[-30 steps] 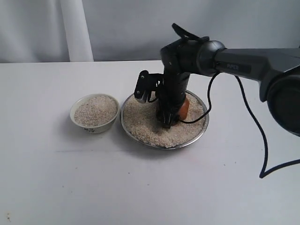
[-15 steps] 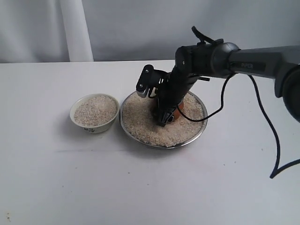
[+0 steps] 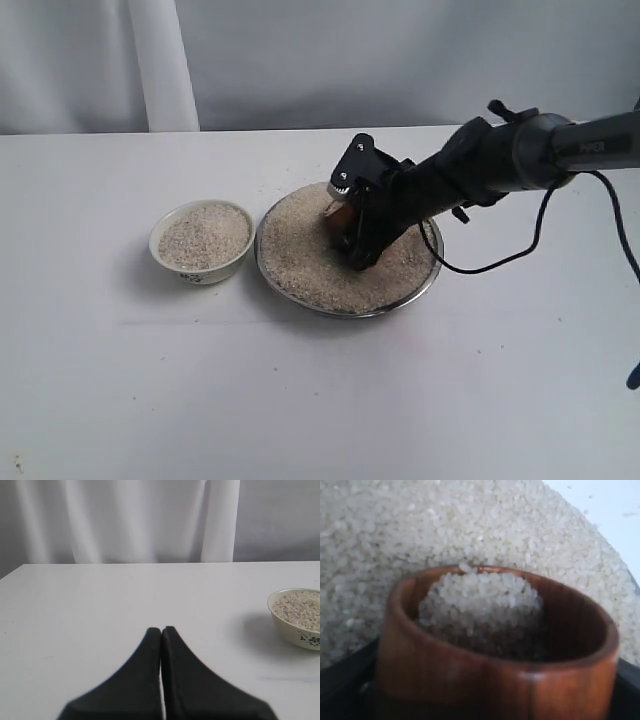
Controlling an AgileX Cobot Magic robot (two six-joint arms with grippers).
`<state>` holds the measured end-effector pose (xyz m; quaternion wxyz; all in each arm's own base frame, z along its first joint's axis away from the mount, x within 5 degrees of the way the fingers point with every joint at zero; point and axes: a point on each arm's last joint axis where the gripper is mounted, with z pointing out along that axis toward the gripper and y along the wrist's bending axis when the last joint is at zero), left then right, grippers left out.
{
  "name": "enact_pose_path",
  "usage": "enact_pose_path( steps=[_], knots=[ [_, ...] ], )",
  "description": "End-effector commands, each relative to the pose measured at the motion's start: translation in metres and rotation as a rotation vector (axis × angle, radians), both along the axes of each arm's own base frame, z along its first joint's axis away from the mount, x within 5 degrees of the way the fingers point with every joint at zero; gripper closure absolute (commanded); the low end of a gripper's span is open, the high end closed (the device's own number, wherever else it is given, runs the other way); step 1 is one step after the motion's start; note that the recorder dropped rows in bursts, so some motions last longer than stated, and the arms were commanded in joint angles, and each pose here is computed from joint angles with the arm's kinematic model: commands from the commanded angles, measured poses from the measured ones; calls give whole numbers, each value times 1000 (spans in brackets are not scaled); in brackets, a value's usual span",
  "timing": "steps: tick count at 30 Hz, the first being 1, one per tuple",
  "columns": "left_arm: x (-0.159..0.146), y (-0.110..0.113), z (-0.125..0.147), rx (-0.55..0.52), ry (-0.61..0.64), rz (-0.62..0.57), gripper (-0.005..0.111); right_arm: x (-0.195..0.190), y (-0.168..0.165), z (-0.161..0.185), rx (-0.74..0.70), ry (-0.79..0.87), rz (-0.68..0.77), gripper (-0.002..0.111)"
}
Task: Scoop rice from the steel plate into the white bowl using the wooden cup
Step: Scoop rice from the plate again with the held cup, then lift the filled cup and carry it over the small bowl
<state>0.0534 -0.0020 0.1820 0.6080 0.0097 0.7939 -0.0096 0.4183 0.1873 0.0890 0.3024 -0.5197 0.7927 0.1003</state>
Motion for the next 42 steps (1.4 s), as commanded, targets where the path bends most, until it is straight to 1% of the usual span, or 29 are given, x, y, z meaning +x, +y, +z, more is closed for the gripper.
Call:
enact_pose_path(
  steps=[1, 5, 10, 17, 23, 31, 36, 42],
  knots=[
    [0, 0, 0, -3, -7, -1, 107, -23, -3, -33, 28, 90, 112, 108],
    [0, 0, 0, -3, -7, -1, 107, -21, 2, -29, 110, 55, 107, 108],
    [0, 0, 0, -3, -7, -1, 107, -18, 10, -11, 228, 1, 113, 108],
    [0, 0, 0, -3, -7, -1, 107, -16, 11, 22, 257, -65, 113, 108],
    [0, 0, 0, -3, -7, -1, 107, -16, 11, 58, 298, -136, 105, 108],
    [0, 0, 0, -3, -7, -1, 107, -22, 13, 95, 368, -191, 133, 108],
    [0, 0, 0, -3, -7, -1, 107, -27, 19, 114, 359, -241, 128, 108],
    [0, 0, 0, -3, -7, -1, 107, -28, 49, 128, 226, -370, 75, 108]
  ],
)
